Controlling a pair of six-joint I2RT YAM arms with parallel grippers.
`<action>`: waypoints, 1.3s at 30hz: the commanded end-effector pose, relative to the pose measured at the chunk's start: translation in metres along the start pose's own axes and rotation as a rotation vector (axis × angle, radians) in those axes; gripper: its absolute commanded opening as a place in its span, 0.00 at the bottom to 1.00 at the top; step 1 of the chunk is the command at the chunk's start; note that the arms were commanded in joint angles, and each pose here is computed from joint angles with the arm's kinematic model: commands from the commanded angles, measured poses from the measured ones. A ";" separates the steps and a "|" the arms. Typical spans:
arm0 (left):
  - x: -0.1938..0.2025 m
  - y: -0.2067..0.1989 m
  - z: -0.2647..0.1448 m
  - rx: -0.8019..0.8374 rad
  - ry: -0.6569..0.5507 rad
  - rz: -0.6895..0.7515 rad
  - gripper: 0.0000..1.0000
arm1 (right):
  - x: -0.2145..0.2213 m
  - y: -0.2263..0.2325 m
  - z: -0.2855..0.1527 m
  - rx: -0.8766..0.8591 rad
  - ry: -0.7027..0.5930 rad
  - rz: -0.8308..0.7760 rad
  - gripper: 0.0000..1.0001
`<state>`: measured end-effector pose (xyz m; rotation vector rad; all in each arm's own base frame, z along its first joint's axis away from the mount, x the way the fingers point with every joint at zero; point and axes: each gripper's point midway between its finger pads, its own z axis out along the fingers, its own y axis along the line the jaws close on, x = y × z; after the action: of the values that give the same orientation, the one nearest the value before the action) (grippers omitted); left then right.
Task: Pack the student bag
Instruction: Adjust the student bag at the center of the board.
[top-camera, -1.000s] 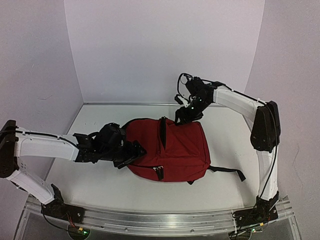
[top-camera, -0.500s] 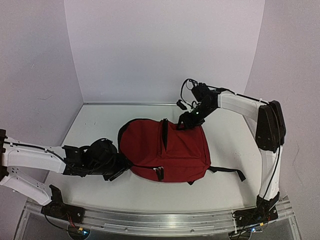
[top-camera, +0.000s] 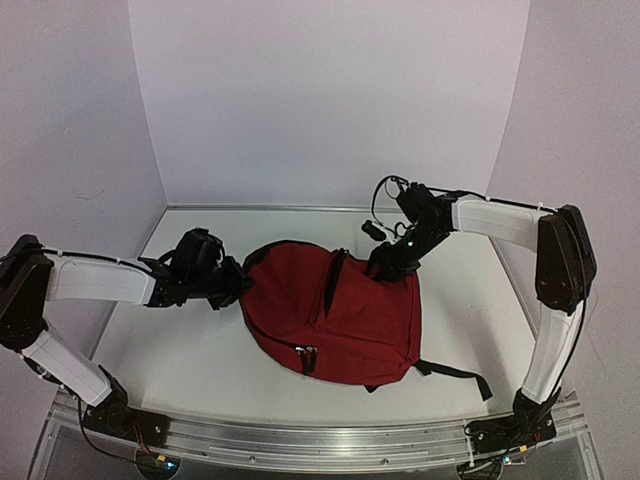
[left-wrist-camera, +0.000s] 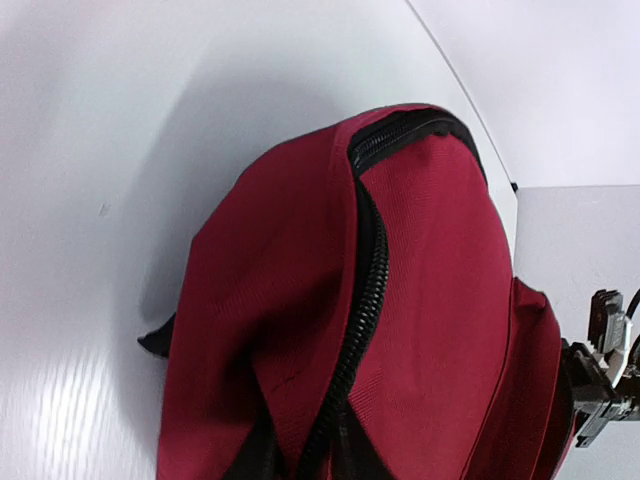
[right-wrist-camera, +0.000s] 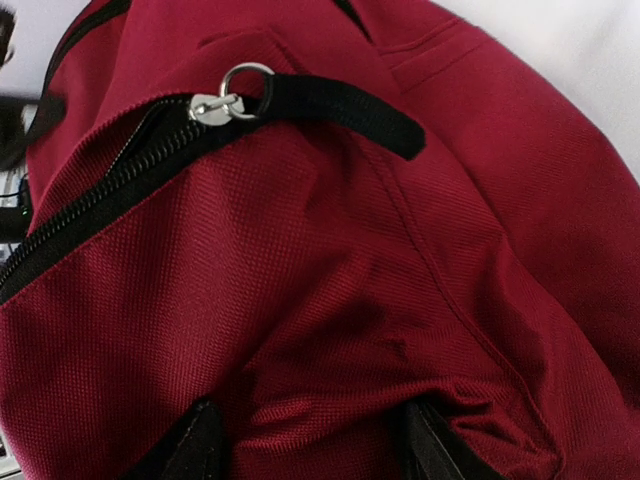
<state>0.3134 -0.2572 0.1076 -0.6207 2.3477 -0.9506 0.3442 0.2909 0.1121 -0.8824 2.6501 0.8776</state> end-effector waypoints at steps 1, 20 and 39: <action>-0.061 -0.044 0.021 0.150 -0.021 0.050 0.07 | 0.049 0.022 0.009 -0.117 0.159 0.096 0.60; -0.020 -0.020 -0.024 0.045 0.070 0.130 0.64 | -0.027 -0.015 -0.042 0.027 -0.052 0.075 0.78; -0.020 -0.026 0.038 0.063 0.079 0.087 0.03 | 0.037 0.010 0.016 -0.212 0.148 0.201 0.67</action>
<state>0.3037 -0.2845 0.0731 -0.4659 2.5345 -0.9532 0.3418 0.2807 0.0868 -0.7269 2.8212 1.0820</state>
